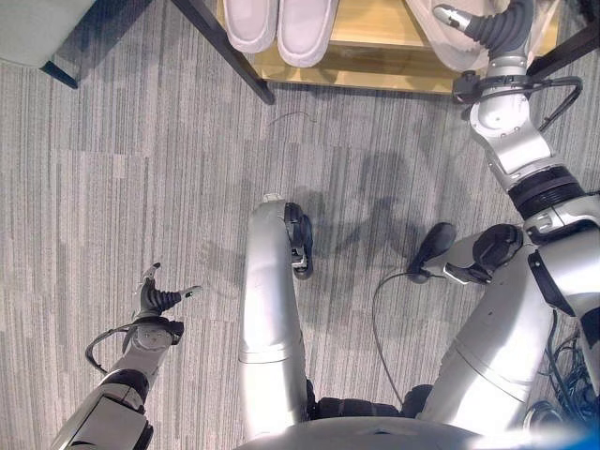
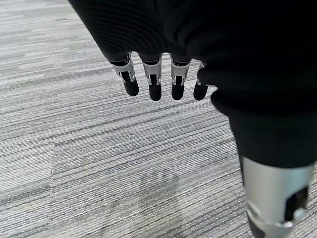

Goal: Arrange the slippers neatly on the shoe rack.

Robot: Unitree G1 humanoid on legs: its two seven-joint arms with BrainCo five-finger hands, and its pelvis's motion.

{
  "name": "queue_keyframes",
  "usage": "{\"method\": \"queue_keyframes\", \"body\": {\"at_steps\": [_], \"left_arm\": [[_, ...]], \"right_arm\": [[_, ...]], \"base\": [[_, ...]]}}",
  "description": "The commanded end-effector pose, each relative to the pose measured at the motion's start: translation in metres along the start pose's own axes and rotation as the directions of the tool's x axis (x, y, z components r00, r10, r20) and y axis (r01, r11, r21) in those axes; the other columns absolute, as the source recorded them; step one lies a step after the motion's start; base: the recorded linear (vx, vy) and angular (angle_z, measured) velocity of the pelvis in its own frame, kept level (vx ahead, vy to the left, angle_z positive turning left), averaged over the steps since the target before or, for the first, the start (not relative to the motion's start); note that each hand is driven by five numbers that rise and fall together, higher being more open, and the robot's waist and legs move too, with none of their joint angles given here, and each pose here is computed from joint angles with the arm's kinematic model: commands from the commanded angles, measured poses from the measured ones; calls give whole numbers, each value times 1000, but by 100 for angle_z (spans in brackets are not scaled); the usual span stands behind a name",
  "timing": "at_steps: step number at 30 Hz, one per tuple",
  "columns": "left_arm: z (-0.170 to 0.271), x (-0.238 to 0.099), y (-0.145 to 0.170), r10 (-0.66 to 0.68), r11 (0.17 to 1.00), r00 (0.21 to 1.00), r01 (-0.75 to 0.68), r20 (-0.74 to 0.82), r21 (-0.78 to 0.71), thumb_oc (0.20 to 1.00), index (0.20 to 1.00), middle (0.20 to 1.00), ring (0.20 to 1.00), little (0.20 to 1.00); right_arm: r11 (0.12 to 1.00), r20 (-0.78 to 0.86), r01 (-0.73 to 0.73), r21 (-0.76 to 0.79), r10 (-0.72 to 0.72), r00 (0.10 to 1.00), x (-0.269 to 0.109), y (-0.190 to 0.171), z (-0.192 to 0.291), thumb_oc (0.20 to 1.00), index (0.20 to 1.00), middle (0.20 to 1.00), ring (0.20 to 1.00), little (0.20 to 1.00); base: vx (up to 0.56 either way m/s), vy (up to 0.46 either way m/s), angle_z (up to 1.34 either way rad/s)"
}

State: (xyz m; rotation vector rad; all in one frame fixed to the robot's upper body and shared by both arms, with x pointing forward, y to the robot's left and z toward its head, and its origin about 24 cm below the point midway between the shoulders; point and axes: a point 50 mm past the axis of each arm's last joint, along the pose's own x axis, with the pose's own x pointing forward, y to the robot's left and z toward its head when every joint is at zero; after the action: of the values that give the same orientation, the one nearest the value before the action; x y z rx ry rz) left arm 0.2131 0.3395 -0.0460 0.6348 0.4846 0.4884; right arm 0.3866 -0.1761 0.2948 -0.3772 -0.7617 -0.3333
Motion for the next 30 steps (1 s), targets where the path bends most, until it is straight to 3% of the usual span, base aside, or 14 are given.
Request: {"method": "queue_keyframes", "body": {"at_steps": [1,22,30], "left_arm": [[-34,-11,17,61,997,992,-56,-109,47,1000,1000,1000,1000,1000],[-35,-12,17,108,994,987,-103,-122,45,1000,1000,1000,1000,1000],[-35,-12,22,141,989,983,-136,-114,53,1000,1000,1000,1000,1000]], "right_arm": [[998,88,-3,56,-2,996,9,5,22,1000,1000,1000,1000,1000],[980,-47,-96,173,106,993,-32,47,-2,1000,1000,1000,1000,1000],[945,161,-90,314,40,986,-30,40,42,1000,1000,1000,1000,1000]], "base": [[-27,-17,-7],[-1,-1,0],[0,0,0]]}}
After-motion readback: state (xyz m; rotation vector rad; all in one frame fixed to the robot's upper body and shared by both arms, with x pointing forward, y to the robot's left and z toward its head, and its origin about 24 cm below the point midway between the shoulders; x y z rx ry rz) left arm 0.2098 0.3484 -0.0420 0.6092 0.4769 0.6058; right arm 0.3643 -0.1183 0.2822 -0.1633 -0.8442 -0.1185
